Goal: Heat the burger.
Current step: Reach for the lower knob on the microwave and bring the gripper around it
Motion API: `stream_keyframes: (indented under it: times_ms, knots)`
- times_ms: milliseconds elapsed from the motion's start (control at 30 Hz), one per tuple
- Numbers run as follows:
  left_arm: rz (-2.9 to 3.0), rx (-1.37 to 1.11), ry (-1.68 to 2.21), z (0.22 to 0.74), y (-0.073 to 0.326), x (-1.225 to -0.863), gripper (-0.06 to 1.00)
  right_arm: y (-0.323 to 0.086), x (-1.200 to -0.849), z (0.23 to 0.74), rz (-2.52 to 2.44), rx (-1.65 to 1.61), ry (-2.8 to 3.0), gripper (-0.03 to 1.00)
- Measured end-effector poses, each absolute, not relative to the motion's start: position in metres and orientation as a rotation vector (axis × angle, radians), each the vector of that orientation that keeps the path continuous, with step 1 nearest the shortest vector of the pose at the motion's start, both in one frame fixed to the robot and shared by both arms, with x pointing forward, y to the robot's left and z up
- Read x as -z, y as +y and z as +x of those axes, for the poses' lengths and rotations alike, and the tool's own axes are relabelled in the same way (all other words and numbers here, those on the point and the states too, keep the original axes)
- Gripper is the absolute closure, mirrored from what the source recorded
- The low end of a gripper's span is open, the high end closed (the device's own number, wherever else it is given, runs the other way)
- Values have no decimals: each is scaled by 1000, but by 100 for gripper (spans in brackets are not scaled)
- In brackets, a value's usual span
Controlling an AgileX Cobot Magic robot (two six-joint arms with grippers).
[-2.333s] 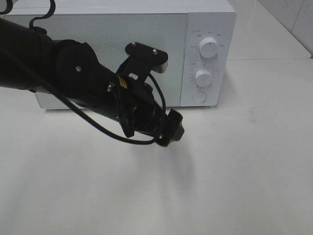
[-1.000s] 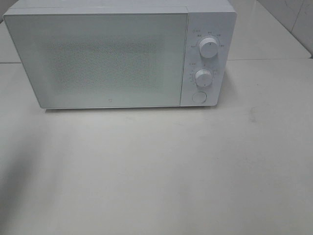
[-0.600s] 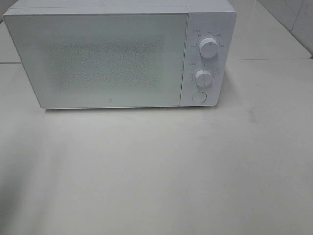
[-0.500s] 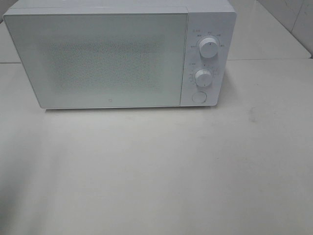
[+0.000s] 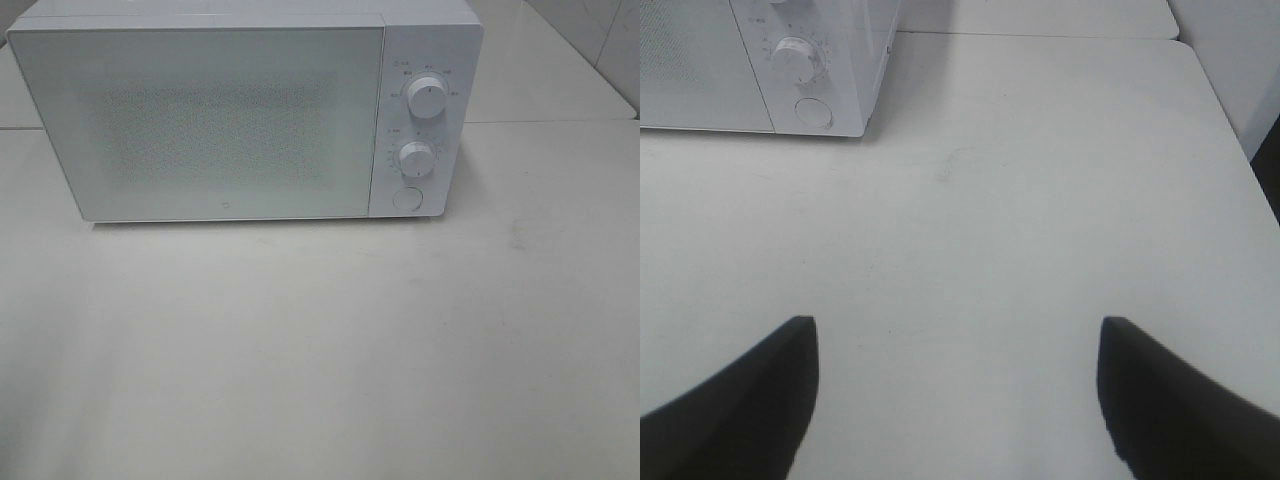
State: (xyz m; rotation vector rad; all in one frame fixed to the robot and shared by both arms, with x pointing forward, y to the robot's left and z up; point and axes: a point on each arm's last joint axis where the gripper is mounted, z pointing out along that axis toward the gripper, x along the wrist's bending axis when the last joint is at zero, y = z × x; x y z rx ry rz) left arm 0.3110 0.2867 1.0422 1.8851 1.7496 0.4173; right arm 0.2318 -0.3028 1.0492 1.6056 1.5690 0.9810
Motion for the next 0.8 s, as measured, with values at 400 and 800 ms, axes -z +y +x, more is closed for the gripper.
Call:
stream_keyframes:
  times_ms: [400, 800]
  knots:
    - [1798, -567, 1637, 285, 286, -1052, -3, -303, -1049, 232, 1606, -981, 1569, 21]
    - [1607, -841, 1398, 229, 284, -1058, -3, -303, -1049, 232, 1606, -981, 1569, 21]
